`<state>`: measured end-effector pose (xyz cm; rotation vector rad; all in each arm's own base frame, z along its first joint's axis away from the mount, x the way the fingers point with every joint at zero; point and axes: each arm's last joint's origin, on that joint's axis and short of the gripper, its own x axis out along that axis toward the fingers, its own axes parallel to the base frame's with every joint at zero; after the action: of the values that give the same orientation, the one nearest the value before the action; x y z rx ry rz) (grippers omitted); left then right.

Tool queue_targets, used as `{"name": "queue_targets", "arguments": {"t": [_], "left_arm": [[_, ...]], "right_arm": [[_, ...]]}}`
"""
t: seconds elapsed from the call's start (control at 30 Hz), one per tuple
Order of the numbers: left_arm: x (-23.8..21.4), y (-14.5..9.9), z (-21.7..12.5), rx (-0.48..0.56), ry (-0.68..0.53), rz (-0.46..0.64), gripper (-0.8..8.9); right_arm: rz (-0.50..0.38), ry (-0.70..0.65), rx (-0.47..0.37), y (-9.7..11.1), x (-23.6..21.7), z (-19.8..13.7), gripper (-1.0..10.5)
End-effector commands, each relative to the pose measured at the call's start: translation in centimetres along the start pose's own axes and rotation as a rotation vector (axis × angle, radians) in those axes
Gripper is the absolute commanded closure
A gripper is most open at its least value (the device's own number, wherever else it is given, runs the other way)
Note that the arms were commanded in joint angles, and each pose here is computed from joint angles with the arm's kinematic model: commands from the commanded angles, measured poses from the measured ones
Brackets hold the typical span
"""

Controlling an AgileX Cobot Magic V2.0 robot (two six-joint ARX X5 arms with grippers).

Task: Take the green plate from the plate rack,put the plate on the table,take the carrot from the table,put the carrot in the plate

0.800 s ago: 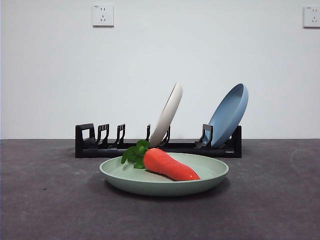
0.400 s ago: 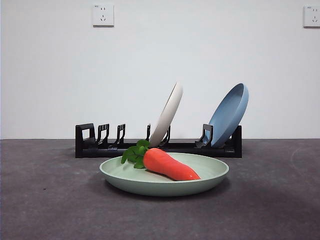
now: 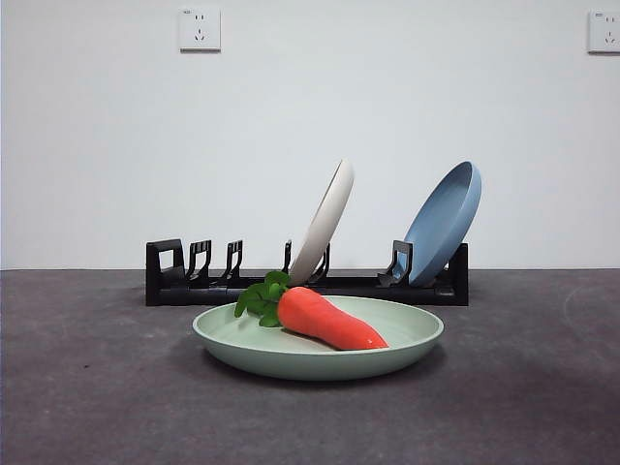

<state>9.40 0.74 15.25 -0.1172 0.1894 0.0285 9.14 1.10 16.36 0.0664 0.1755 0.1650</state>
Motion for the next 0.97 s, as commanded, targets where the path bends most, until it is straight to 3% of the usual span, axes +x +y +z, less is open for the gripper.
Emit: {"name": "queue_targets", "arguments": {"t": [0.03, 0.4, 0.97], "left_arm": [[0.1, 0.06, -0.37, -0.01, 0.013, 0.004, 8.17], [0.1, 0.06, -0.37, -0.01, 0.013, 0.004, 8.16], [0.1, 0.06, -0.37, -0.01, 0.013, 0.004, 8.16]], "right_arm": [[-0.005, -0.005, 0.013, -0.05, 0.07, -0.18, 9.5], [-0.012, 0.083, 0.023, -0.11, 0.1, -0.99, 9.5], [-0.012, 0.084, 0.023, -0.11, 0.11, -1.0, 9.5]]}}
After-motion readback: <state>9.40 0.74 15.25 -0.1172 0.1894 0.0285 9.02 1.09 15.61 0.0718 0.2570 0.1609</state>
